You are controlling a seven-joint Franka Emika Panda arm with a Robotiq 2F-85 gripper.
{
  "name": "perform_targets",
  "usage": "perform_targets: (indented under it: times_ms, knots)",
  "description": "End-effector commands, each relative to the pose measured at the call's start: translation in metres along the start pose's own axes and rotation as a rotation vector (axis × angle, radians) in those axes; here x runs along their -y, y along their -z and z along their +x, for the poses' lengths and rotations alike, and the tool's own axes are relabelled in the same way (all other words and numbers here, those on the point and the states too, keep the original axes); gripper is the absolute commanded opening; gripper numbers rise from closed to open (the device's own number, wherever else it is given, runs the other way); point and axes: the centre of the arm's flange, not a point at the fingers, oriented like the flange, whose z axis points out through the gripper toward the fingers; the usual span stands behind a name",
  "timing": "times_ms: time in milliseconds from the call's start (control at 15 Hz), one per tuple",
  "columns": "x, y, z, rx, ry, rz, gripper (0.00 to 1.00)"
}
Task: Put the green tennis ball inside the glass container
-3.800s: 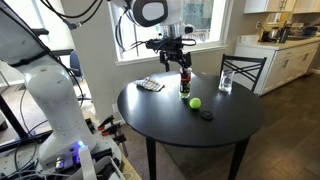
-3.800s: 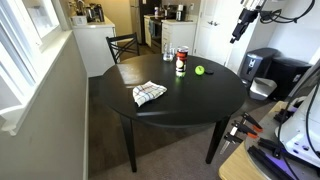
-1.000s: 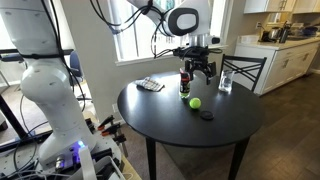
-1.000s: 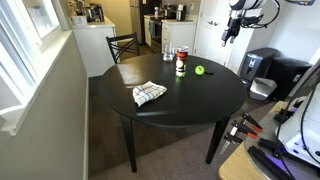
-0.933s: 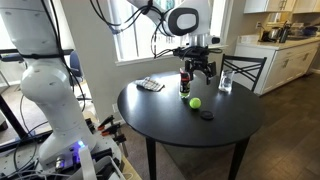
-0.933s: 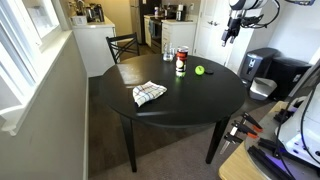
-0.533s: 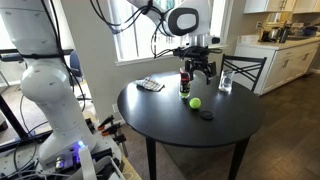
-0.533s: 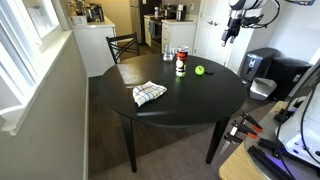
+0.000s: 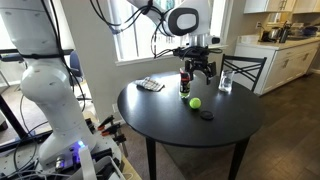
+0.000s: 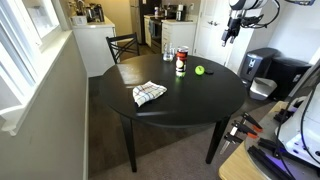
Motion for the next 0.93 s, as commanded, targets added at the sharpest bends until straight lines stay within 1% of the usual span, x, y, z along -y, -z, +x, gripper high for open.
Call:
perform_targets:
  times_ms: [0,667,733,867]
  knots:
    - [0.0,0.0,0.0,0.0,0.0,0.0,1.0]
    - [0.0,0.0,0.0,0.0,0.0,0.0,1.0]
    - [0.002,0.0,-0.001,-0.01,0.011,-0.002,1.0]
    - [-0.011,-0.008,0.005,-0.015,-0.007,-0.013,1.0]
